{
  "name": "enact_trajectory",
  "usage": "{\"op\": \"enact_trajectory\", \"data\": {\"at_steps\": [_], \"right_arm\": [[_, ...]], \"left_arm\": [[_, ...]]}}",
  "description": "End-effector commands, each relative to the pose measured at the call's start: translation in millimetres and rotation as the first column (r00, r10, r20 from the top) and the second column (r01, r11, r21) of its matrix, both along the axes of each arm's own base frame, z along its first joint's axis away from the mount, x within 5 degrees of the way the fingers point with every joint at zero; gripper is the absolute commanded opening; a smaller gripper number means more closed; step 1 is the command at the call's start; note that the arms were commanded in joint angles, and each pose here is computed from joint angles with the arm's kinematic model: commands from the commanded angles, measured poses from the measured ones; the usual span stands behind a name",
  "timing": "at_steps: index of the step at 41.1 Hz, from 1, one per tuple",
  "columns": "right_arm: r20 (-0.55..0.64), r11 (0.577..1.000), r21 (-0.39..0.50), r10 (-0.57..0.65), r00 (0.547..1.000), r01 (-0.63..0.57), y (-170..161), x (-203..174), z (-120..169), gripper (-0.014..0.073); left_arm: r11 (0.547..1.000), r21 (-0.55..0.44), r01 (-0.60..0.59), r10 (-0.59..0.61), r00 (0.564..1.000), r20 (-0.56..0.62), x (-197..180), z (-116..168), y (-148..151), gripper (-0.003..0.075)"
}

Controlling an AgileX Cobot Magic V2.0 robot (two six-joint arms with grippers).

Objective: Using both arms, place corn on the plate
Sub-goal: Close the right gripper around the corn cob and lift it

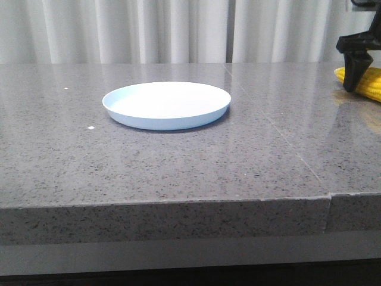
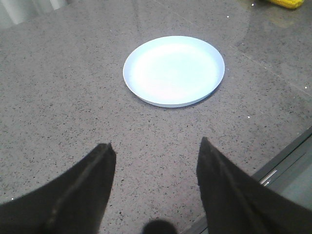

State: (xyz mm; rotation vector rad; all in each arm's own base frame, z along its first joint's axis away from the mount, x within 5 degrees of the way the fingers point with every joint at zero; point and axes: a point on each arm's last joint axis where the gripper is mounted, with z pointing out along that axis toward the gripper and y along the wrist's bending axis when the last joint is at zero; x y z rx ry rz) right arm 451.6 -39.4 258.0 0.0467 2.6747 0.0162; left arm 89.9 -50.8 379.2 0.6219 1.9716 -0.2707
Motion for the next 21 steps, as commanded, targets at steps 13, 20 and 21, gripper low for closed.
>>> {"op": "enact_trajectory", "data": {"at_steps": [13,20,21], "right_arm": [[0.112,1.0,-0.016,0.002,0.994,0.0,-3.7,-0.6,30.9,0.0183],[0.141,1.0,-0.014,0.01,0.99,-0.008,1.1,-5.5,44.3,0.0187],[0.149,1.0,-0.013,0.013,0.989,-0.011,2.8,-6.8,47.9,0.0187]], "left_arm": [[0.999,-0.053,0.001,0.003,0.998,0.065,1.8,12.0,-1.7,0.0365],[0.999,-0.053,0.001,0.003,0.998,0.065,1.8,12.0,-1.7,0.0365],[0.999,-0.053,0.001,0.003,0.998,0.065,1.8,12.0,-1.7,0.0365]]}}
